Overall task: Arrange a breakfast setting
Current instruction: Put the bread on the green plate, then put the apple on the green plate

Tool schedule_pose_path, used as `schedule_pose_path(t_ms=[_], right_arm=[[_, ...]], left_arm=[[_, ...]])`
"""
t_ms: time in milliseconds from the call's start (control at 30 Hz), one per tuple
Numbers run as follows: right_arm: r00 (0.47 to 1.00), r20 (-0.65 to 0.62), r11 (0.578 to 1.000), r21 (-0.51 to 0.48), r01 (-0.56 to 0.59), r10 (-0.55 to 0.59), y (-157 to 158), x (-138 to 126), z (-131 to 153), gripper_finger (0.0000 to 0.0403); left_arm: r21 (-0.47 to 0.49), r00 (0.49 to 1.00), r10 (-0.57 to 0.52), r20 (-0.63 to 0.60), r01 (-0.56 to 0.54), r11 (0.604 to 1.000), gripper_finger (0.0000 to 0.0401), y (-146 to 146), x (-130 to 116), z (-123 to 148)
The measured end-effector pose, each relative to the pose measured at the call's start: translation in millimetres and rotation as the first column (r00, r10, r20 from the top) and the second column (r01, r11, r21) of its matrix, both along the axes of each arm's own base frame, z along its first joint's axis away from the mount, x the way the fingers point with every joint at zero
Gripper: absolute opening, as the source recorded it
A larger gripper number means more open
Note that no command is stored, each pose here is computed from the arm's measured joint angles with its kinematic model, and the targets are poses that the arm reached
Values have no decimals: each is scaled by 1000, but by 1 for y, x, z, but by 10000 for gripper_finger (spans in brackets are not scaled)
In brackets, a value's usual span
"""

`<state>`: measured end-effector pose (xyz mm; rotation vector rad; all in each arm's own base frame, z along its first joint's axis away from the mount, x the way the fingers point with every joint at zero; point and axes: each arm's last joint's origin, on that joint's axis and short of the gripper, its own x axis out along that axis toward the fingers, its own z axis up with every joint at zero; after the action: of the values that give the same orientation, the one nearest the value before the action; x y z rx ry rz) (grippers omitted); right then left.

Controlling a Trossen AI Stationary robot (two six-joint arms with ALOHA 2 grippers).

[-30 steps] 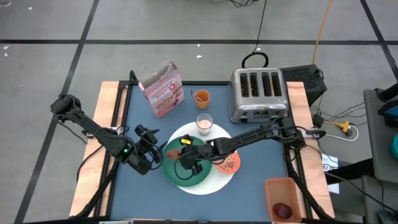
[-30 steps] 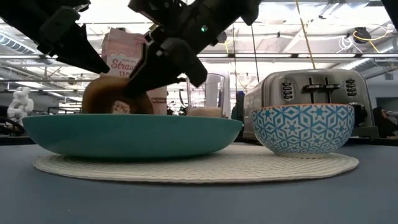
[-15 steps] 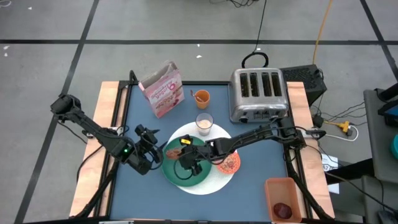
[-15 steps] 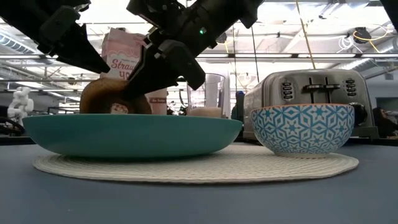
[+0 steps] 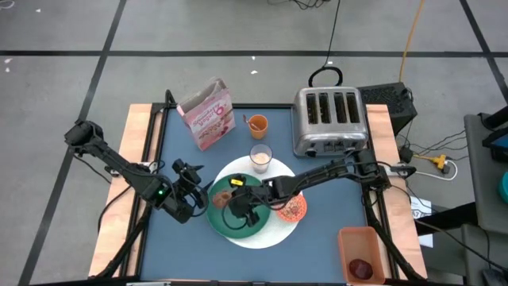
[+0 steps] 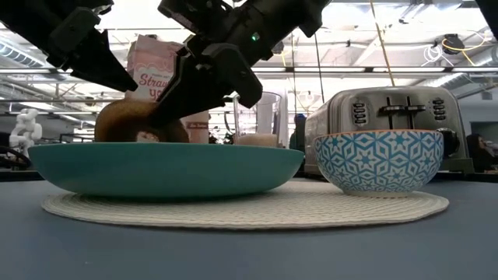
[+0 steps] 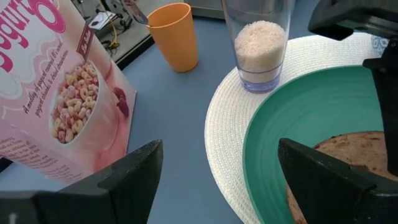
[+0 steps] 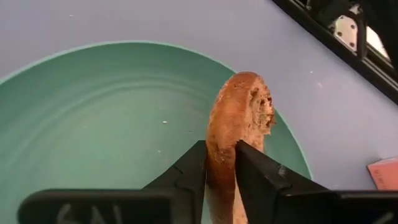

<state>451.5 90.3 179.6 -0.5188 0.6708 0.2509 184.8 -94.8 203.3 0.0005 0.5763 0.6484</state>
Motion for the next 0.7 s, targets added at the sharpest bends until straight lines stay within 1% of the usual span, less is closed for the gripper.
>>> schedule_pose_path(t_ms=[100, 233, 300, 433, 600, 700], right_arm=[[1000, -8, 1000, 2, -4, 4, 0, -1, -1, 102], [998, -14, 997, 46, -54, 54, 2, -1, -1, 137], [998, -15, 997, 50, -58, 59, 3, -1, -1, 150], [998, -14, 997, 54, -55, 56, 3, -1, 0, 170], [1000, -18, 996, 90, -22, 23, 3, -1, 0, 189], [1000, -22, 993, 119, 3, -1, 3, -1, 0, 194]], left_arm=[[0, 1000, 0, 0, 0, 1000, 321, 0, 0, 0], [0, 1000, 0, 0, 0, 1000, 321, 0, 0, 0], [0, 1000, 1, 0, -1, 1000, 321, 0, 0, 0], [0, 1000, 0, 0, 0, 1000, 322, 0, 0, 0], [0, 1000, 0, 0, 0, 1000, 321, 0, 0, 0], [0, 1000, 0, 0, 0, 1000, 321, 0, 0, 0]])
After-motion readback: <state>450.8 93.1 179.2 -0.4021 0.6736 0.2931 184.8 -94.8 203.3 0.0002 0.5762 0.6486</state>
